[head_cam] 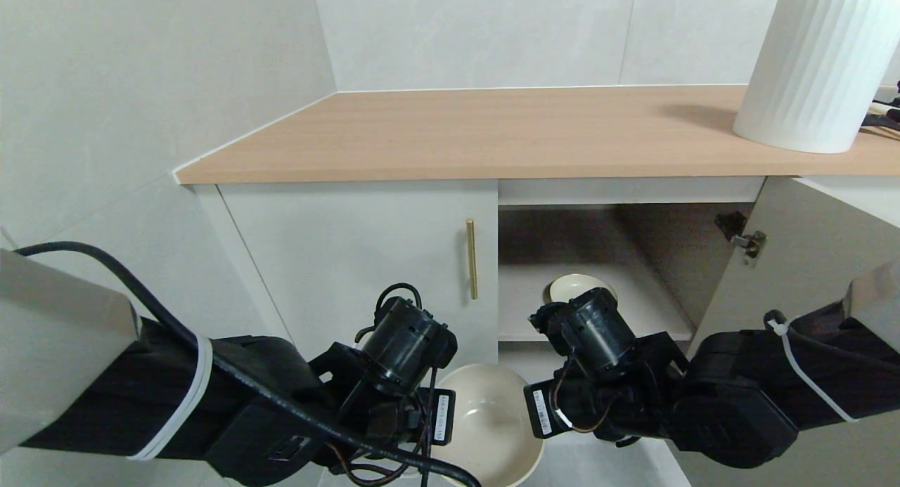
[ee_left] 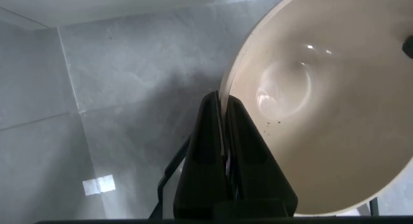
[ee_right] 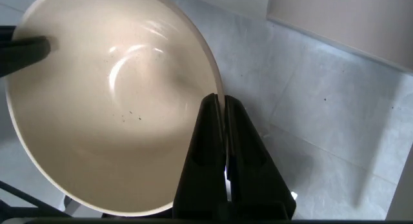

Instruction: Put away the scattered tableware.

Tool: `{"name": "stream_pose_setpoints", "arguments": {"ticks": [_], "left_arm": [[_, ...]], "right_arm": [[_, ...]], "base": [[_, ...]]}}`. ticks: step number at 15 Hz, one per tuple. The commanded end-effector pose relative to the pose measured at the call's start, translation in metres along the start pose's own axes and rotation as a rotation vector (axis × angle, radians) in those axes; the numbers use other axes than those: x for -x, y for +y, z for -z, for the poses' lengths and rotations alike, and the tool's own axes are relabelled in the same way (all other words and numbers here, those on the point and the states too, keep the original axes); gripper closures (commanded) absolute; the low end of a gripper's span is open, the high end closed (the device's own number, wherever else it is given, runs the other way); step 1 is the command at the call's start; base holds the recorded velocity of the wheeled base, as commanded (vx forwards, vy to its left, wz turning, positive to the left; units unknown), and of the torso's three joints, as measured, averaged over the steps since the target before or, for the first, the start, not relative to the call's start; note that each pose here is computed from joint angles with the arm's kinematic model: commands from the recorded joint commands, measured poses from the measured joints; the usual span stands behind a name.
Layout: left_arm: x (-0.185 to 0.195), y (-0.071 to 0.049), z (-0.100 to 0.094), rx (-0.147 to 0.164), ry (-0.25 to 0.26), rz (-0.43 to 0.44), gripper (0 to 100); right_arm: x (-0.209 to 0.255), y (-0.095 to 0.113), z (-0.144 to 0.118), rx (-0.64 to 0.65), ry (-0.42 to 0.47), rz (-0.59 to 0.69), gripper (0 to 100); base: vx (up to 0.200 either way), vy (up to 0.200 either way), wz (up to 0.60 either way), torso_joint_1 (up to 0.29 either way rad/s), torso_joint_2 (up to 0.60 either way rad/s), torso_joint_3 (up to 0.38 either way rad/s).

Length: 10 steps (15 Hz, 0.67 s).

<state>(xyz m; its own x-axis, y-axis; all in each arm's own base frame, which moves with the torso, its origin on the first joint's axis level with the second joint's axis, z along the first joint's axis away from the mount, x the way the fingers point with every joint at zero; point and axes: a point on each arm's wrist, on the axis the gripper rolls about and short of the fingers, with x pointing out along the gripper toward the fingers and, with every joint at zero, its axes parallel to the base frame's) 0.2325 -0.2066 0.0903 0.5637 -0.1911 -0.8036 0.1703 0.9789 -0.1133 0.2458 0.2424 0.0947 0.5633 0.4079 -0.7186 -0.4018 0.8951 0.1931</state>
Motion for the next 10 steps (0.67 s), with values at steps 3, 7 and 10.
{"name": "stream_pose_setpoints", "arguments": {"ticks": [3, 7, 10], "left_arm": [[0.0002, 0.0002, 0.0001, 0.0, 0.0, -0.002, 100], [0.0002, 0.0003, 0.0003, -0.001, 0.002, -0.003, 100], [-0.0005, 0.001, 0.0015, -0.004, 0.004, -0.011, 0]], "right_arm": [[-0.0023, -0.0003, 0.0012, 0.001, 0.007, 0.005, 100], [-0.0043, -0.0007, 0.0026, 0.002, 0.014, 0.008, 100], [-0.0048, -0.0008, 0.0029, 0.002, 0.014, 0.01, 100]], "base": [[0.0, 0.0, 0.0, 0.0, 0.0, 0.0], [0.0, 0.0, 0.0, 0.0, 0.0, 0.0], [0.0, 0.0, 0.0, 0.0, 0.0, 0.0]]}}
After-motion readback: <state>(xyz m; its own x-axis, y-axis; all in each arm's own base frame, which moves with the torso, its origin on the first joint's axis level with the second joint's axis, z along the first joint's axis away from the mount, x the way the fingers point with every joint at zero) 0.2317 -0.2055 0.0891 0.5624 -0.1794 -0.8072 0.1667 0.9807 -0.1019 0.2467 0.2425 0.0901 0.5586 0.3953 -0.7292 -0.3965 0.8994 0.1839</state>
